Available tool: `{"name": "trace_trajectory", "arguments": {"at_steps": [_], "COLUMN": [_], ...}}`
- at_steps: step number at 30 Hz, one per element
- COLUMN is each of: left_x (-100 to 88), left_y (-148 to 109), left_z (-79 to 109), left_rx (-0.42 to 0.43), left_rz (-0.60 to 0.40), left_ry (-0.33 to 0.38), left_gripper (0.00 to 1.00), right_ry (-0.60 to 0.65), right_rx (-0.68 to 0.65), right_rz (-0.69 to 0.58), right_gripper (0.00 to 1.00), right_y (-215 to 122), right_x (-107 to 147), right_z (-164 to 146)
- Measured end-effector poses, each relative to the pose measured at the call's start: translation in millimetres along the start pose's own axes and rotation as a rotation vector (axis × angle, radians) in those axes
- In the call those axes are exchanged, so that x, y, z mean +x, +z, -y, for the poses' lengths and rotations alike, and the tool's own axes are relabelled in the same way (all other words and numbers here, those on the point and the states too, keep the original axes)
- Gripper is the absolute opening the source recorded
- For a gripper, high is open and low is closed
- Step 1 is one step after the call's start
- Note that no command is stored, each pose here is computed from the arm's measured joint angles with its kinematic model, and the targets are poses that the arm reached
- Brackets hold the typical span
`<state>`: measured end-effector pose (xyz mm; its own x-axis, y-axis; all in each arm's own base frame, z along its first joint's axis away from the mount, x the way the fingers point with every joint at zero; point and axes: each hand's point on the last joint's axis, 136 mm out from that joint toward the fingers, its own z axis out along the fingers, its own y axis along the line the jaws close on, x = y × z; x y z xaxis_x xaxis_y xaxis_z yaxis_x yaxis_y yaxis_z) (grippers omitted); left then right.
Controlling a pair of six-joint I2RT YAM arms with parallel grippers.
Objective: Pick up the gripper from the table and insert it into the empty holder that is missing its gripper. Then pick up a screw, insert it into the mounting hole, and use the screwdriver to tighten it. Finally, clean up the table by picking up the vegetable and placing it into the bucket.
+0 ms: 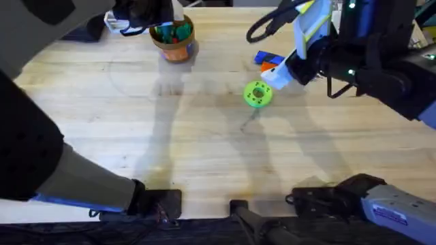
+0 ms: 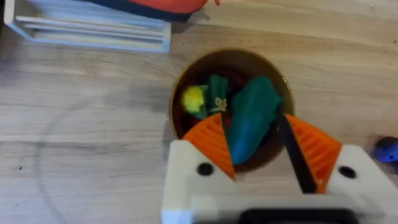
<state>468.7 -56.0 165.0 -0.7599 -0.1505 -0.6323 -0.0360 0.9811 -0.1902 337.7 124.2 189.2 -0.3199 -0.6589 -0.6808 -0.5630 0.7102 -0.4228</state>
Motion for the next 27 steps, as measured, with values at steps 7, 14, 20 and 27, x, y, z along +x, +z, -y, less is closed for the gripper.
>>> {"name": "trace_trajectory", "arguments": {"at_steps": [7, 14, 20, 27], "left_x": [-0.4, 7.9, 26.2, 59.5], "left_y": [0.0, -17.4, -107.1, -203.4], "left_z": [0.5, -0.4, 0.8, -1.2], "left_rx": [0.003, -0.006, -0.009, -0.003], "left_rz": [0.002, -0.038, -0.071, -0.063], "left_ry": [-0.011, -0.003, 0.124, 0.273], "left_gripper": [0.964, 0.985, 0.987, 0.985], "right_ry": [-0.035, 0.039, 0.151, 0.233], "right_rx": [0.0, -0.022, -0.04, 0.001], "right_rz": [0.0, -0.04, -0.084, 0.003], "right_gripper": [0.994, 0.994, 0.994, 0.994], "right_y": [0.0, -3.6, -39.9, -85.1], "right_x": [0.1, 8.8, 3.8, -19.9], "right_z": [0.0, -4.8, 0.0, 16.2]}}
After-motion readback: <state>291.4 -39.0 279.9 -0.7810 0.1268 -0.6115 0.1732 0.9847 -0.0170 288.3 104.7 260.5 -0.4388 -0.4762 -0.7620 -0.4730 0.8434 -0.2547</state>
